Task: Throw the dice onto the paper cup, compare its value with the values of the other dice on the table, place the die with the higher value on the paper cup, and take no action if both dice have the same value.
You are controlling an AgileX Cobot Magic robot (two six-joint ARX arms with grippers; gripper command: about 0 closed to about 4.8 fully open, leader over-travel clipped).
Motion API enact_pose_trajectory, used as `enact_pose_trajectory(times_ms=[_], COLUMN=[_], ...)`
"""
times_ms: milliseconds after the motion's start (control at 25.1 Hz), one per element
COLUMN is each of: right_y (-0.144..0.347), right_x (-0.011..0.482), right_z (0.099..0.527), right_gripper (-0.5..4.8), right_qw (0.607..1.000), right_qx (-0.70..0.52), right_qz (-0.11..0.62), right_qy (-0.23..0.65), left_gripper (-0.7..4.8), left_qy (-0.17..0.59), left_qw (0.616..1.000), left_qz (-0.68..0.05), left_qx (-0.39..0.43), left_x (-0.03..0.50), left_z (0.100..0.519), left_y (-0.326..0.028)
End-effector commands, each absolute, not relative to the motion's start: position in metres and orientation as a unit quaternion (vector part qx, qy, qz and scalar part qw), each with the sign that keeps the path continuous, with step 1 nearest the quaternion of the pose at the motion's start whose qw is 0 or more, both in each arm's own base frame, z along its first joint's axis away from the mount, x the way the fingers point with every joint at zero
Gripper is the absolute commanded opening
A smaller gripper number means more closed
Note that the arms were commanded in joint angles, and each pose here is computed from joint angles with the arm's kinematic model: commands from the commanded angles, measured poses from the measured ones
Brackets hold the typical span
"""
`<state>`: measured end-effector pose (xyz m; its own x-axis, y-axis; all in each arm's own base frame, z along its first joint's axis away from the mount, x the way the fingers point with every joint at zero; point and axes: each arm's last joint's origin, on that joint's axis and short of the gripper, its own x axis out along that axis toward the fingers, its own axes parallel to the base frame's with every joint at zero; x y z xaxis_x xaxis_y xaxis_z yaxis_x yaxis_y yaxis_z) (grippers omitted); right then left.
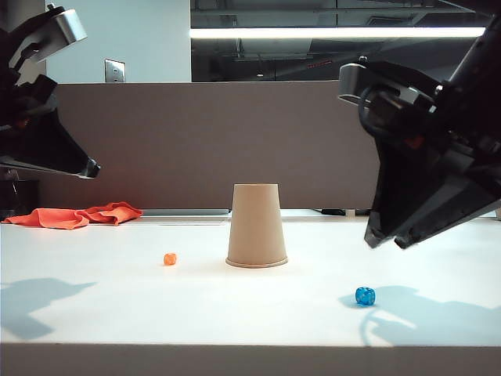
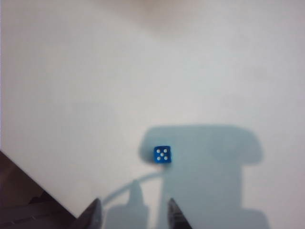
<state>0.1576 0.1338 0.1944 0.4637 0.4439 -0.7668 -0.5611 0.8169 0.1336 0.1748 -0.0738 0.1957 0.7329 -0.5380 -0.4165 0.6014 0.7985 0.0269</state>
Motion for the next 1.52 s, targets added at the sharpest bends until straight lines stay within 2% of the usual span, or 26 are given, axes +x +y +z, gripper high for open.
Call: enact_pose_trajectory(times_ms=[40, 359, 479, 1516], right_y=[0.1355, 0.1356, 0.1359, 0.1405], right_x=[0.1594, 0.161, 0.1622, 0.1672], right_z=[0.1968, 0.1978, 0.1963, 0.1884], right_gripper=[1.81, 1.82, 2.21, 2.45], right_qw=[0.857, 0.866, 0.868, 0.865], right_qx=[-0.065, -0.069, -0.073, -0.064], right_qz=[0.299, 0.286, 0.277, 0.271], right_qy=[0.415, 0.404, 0.405, 0.417], left_gripper=[-0.05, -0.05, -0.05, -0.05], left_qy=[0.189, 0.189, 0.189, 0.189], left_qw=[0.929, 0.929, 0.929, 0.929], left_qz=[-0.309, -0.309, -0.308, -0.308], left_qx=[0.08, 0.08, 0.08, 0.077], left_x=[0.1753, 0.1754, 0.1754, 0.1754], left_z=[0.1984, 0.1984, 0.1984, 0.1985], left_y=[-0.0743, -0.0743, -0.0743, -0.0743])
